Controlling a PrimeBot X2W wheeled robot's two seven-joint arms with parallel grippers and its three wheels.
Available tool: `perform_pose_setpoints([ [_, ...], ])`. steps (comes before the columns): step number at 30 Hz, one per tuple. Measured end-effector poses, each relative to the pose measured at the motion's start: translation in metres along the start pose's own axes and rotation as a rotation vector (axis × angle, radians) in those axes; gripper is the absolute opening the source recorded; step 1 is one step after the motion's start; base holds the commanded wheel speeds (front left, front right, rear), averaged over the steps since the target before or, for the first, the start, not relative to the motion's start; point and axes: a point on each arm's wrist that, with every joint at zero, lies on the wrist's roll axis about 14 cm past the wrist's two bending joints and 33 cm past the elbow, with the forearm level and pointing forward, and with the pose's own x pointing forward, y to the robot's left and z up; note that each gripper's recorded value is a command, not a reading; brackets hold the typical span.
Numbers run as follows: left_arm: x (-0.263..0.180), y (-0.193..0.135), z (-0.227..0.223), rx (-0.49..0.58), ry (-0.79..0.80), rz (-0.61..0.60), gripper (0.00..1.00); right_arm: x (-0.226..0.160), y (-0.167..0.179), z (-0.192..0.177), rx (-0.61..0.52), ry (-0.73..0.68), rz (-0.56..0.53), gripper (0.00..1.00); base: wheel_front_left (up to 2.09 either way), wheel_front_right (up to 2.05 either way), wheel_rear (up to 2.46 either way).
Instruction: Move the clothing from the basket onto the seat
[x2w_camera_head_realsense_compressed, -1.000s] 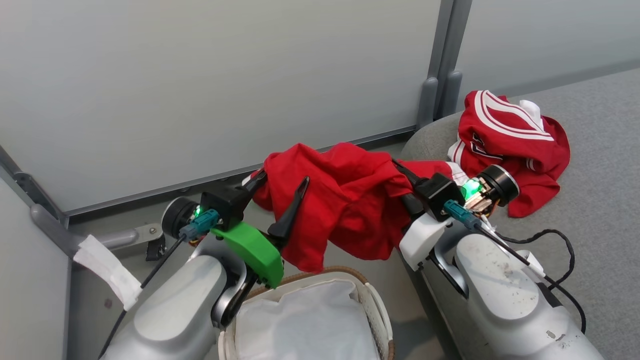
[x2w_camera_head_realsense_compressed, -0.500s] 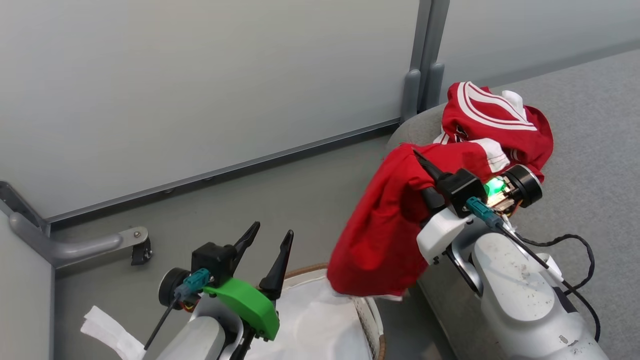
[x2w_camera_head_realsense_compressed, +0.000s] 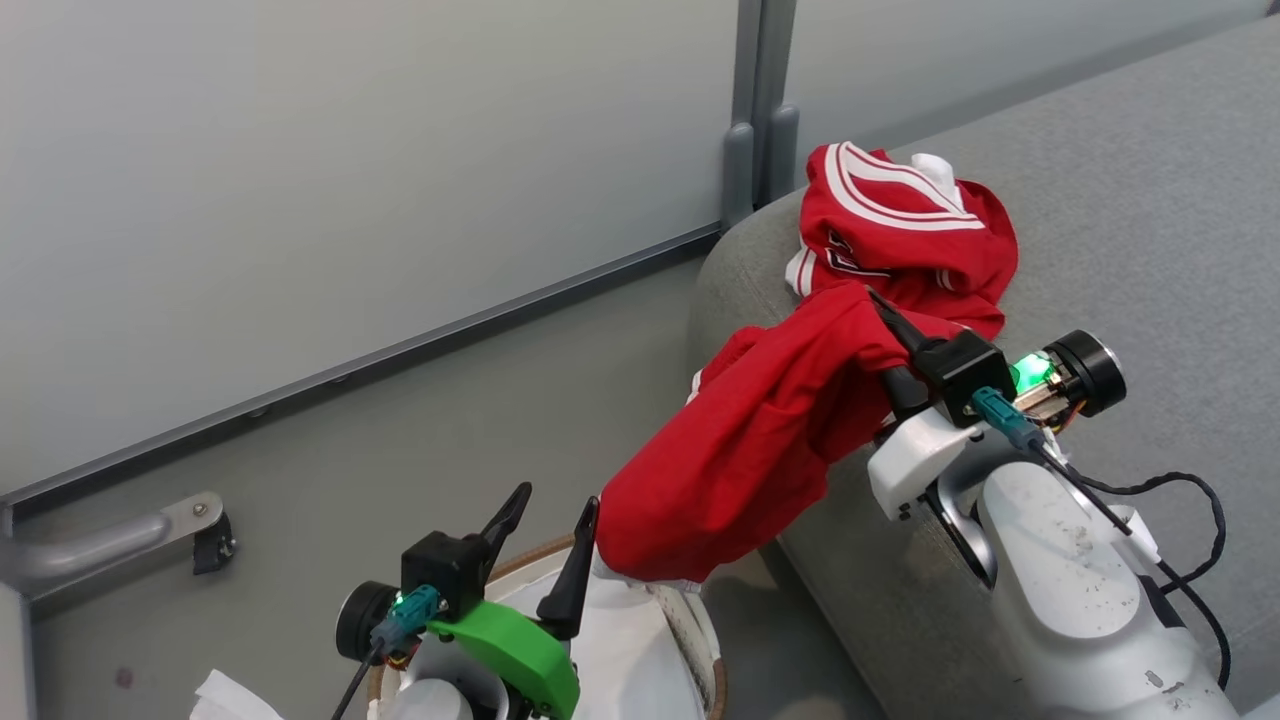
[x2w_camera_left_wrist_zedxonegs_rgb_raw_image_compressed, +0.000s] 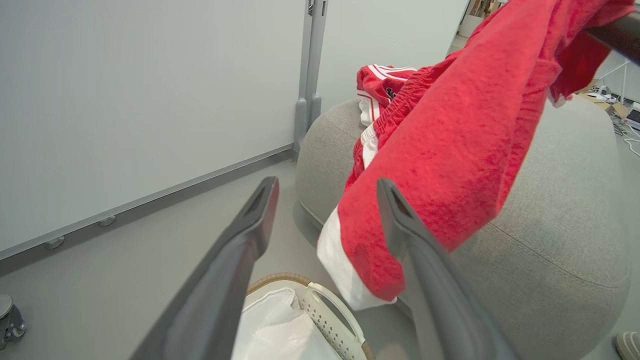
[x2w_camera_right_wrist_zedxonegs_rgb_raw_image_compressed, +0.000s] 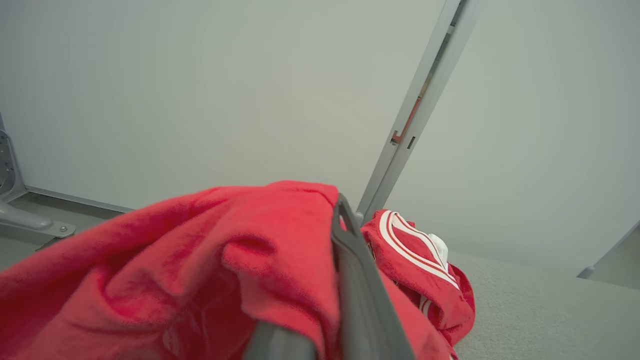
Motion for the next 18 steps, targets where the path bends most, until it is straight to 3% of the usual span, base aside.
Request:
perform_pose_setpoints([
  [10,0.025,-0.051,-0.012,-0.010,0.034,-0.166,1.00,-0.044,-0.067,-0.028,-0.020,0.094,-0.192,0.00,0.00,0.00,0.00],
  [18,0.040,-0.062,-0.014,-0.017,0.035,-0.233,1.00,-0.054,-0.109,-0.038,-0.034,0.128,-0.307,0.00,0.00,0.00,0.00],
])
